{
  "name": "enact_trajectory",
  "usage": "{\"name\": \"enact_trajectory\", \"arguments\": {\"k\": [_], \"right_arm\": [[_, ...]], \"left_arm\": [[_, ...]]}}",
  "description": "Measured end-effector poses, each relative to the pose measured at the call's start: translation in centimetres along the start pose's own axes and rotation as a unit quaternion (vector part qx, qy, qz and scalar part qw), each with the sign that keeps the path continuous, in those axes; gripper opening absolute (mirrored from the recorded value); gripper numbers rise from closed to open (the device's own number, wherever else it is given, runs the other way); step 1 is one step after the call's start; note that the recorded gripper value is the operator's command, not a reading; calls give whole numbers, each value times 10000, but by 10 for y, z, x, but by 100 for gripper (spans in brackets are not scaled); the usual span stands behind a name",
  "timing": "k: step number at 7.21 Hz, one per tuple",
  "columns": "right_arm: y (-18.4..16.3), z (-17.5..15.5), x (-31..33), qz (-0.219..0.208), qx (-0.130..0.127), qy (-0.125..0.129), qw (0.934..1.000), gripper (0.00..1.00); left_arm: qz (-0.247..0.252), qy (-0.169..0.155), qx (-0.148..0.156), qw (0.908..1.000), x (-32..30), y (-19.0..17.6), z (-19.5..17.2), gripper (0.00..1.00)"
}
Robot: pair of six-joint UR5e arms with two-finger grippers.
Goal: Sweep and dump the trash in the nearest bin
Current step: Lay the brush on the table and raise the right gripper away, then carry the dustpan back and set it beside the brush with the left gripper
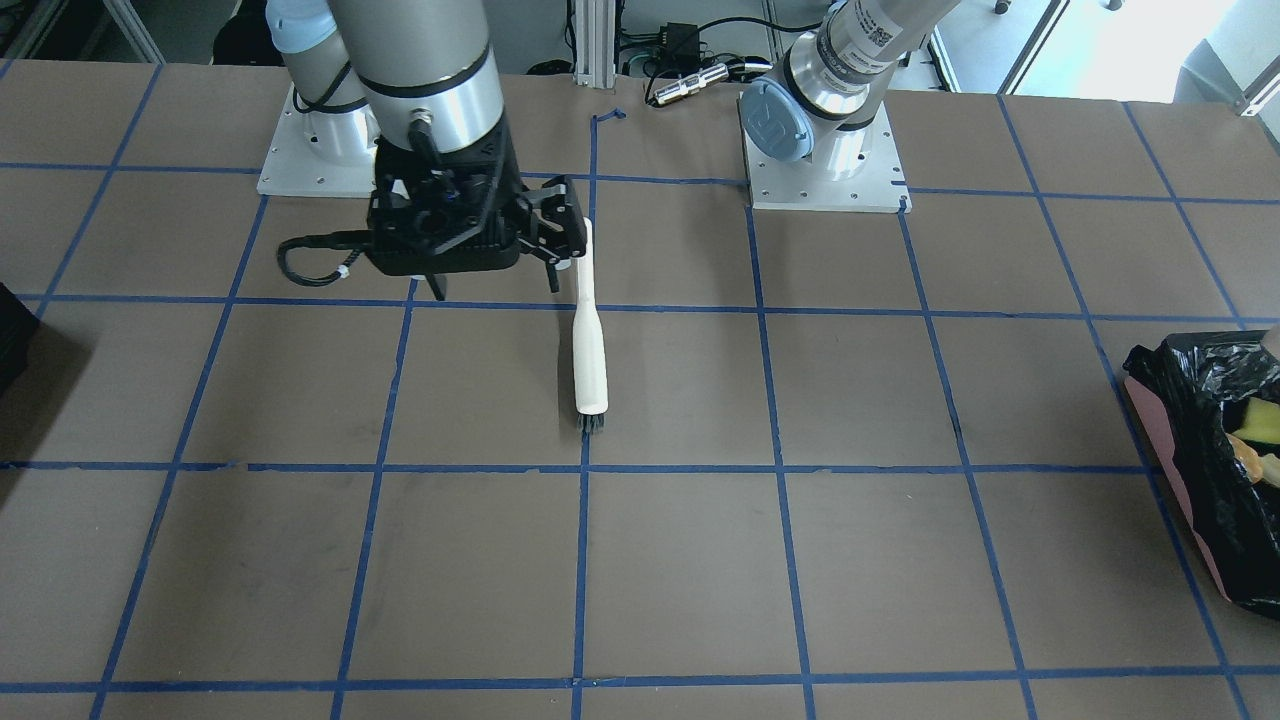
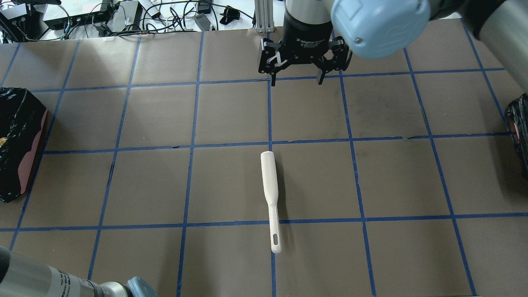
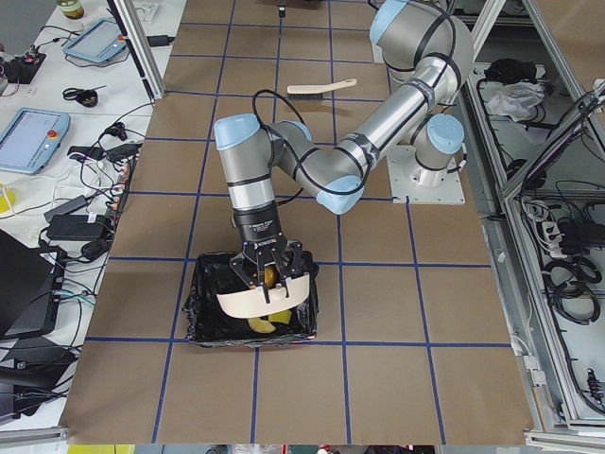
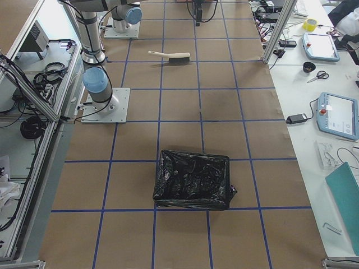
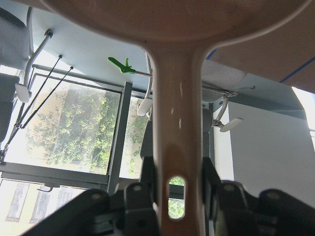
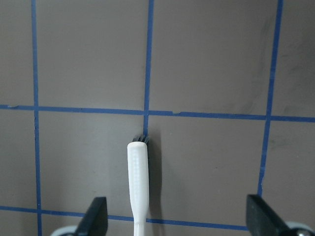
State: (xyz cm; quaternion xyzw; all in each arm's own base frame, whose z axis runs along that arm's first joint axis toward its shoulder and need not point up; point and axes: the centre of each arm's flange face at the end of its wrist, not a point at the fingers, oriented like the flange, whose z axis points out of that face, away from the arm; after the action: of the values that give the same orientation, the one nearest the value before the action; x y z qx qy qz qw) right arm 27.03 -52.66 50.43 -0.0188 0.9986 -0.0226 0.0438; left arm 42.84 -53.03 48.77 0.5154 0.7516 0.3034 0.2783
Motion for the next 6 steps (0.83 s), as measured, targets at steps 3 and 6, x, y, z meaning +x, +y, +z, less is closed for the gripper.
{"name": "enact_trajectory", "arguments": {"k": [3,6], "right_arm": [[-11,-17,68,-18,-19,230,9997,100],[21,-13,95,-325,-495,667,9960,99]], "left_arm": [[-448,-615,776,9941,-3,-26,-90,0],[-1788,-104,2104,9611,5,-114,-171,0]]}}
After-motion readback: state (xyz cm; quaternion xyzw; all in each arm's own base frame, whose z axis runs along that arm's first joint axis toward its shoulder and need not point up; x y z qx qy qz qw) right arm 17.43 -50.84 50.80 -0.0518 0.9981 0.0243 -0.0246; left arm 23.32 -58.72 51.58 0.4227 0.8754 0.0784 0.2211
